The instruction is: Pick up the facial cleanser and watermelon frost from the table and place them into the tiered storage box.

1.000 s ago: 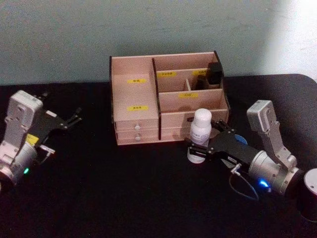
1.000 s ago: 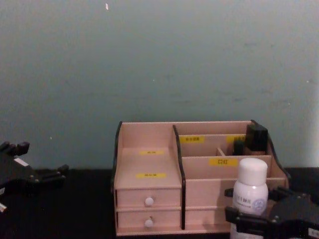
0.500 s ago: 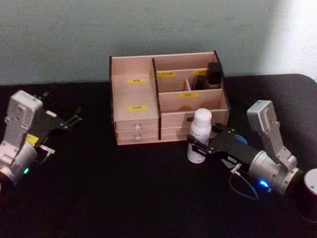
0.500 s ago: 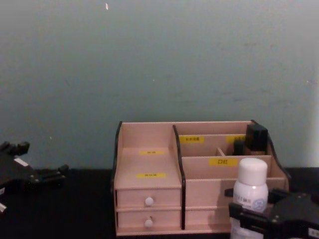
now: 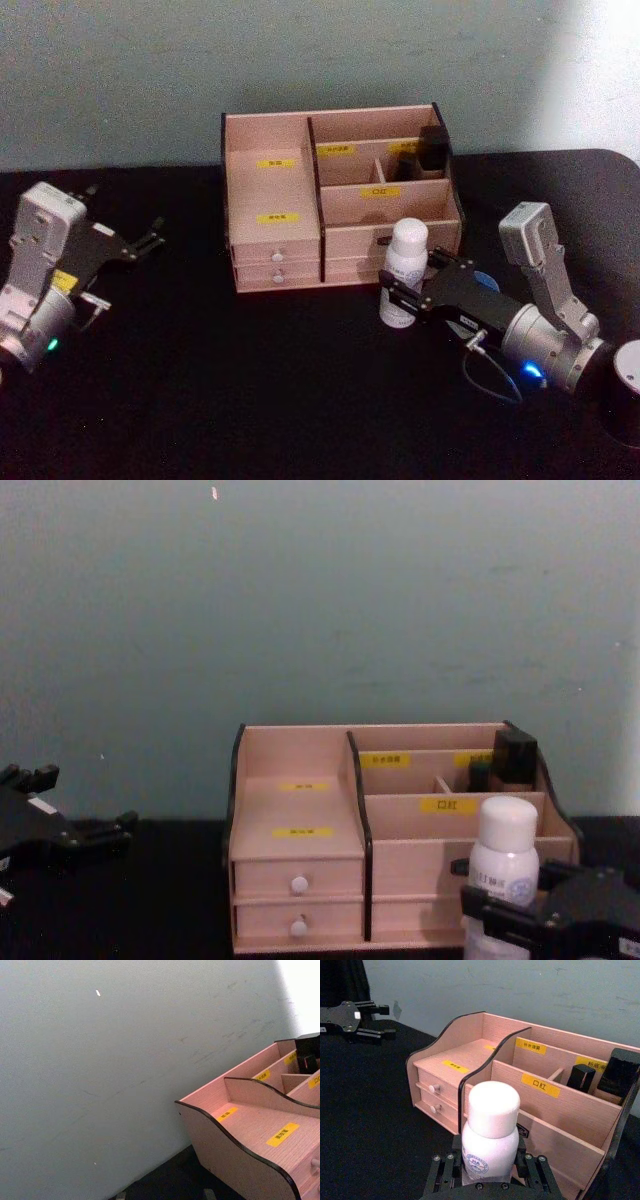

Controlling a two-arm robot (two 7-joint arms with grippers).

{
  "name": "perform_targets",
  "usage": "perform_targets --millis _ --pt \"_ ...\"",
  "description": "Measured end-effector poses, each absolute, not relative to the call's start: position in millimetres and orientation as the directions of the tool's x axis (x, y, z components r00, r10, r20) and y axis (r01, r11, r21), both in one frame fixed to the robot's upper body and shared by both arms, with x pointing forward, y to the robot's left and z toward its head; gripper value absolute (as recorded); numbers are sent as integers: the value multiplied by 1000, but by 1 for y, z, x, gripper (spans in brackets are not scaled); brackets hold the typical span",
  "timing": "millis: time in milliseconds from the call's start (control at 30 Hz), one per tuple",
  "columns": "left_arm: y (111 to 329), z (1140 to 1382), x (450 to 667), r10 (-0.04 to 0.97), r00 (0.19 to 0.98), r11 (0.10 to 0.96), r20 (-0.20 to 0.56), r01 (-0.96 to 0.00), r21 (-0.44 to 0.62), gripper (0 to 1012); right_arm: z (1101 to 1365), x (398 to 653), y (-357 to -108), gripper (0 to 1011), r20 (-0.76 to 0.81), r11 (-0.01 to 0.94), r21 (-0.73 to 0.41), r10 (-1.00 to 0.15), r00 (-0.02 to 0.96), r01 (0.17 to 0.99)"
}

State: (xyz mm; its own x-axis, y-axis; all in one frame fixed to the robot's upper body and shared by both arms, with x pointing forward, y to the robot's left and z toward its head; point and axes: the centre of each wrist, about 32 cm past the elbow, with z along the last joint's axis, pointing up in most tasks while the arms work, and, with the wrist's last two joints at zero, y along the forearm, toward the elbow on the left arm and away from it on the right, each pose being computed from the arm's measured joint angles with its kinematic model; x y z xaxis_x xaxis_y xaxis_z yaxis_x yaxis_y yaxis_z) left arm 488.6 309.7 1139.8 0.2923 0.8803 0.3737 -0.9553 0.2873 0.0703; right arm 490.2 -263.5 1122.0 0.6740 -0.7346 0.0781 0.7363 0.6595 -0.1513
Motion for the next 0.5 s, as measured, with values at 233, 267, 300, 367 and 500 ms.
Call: perform_targets --millis 233,267,300,367,500 --pt "310 1140 489 880 292 287 374 -955 70 1001 1125 487 -263 600 95 668 -139 -725 682 731" --pt "310 1140 489 880 292 287 374 -955 70 1001 1126 487 -263 600 94 671 -136 -724 684 729" --pt "310 1140 489 880 292 287 374 -955 70 1001 1128 486 -263 600 88 676 -129 -721 688 725" --pt "310 1140 489 880 292 287 374 -955 70 1001 1131 484 -264 600 81 681 -125 -717 692 721" --pt "310 1140 489 880 292 287 374 -955 70 1001 1140 482 -266 600 61 697 -111 -707 705 708"
